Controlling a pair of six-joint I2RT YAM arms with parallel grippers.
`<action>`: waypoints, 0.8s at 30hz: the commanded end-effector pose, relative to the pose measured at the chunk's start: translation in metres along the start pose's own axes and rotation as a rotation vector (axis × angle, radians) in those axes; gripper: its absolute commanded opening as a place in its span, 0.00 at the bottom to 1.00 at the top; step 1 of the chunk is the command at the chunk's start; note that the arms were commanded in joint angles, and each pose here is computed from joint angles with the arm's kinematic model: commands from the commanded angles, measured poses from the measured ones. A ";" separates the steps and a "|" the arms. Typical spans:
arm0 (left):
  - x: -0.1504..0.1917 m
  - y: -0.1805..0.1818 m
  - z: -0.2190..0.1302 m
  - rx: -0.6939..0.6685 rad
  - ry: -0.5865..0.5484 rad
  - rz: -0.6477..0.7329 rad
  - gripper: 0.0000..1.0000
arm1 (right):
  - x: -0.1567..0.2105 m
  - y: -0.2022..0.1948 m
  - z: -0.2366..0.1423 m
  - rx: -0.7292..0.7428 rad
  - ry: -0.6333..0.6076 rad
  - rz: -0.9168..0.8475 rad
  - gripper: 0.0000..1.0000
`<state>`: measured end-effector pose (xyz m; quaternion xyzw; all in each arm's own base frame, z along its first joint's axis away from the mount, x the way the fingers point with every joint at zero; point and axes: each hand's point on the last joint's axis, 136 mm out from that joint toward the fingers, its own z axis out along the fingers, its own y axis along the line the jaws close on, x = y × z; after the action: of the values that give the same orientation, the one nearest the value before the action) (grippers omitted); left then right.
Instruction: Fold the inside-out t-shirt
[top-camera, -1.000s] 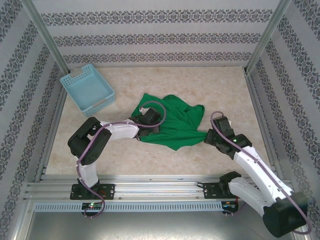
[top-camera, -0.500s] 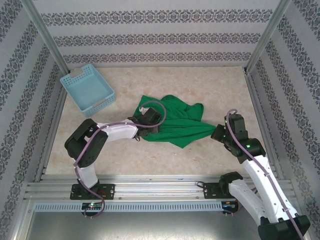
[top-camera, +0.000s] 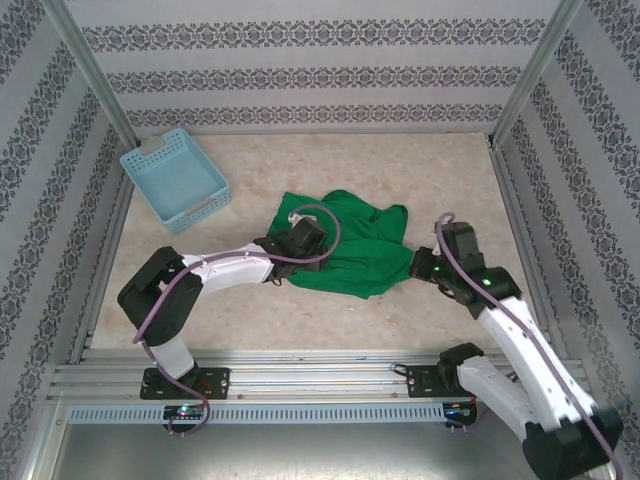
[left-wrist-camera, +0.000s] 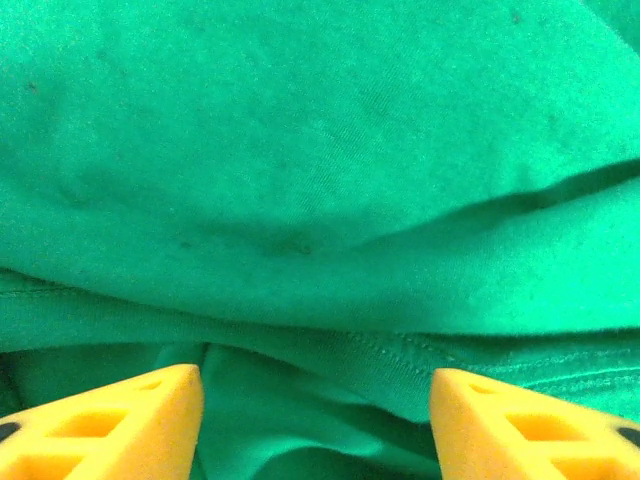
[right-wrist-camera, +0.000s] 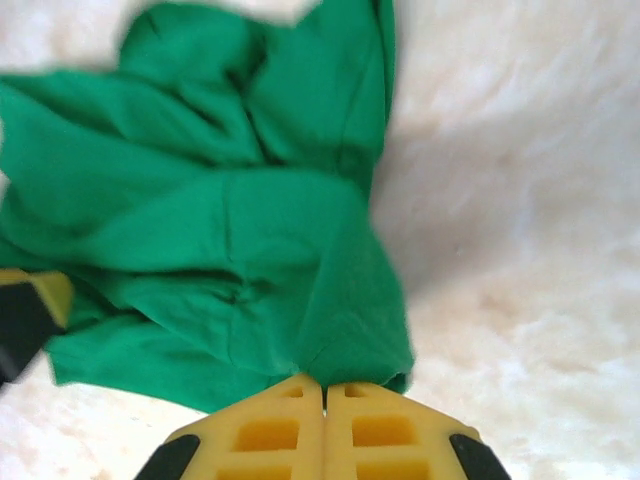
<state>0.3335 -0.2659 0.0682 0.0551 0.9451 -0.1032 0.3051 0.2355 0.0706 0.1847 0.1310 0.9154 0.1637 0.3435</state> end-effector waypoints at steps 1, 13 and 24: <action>-0.008 0.001 -0.014 0.007 -0.031 0.073 0.65 | -0.033 -0.002 -0.048 0.014 -0.172 -0.026 0.00; -0.004 -0.012 -0.026 0.099 -0.016 0.156 0.76 | 0.026 -0.028 0.039 0.068 0.102 0.068 0.00; 0.016 -0.028 -0.040 0.192 0.023 0.312 0.87 | -0.021 -0.033 -0.019 0.100 -0.096 0.040 0.00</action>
<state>0.3097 -0.2779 0.0947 0.1841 0.9217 -0.1388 0.3118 0.2386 0.0350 0.1991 0.1793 0.8947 0.1378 0.3851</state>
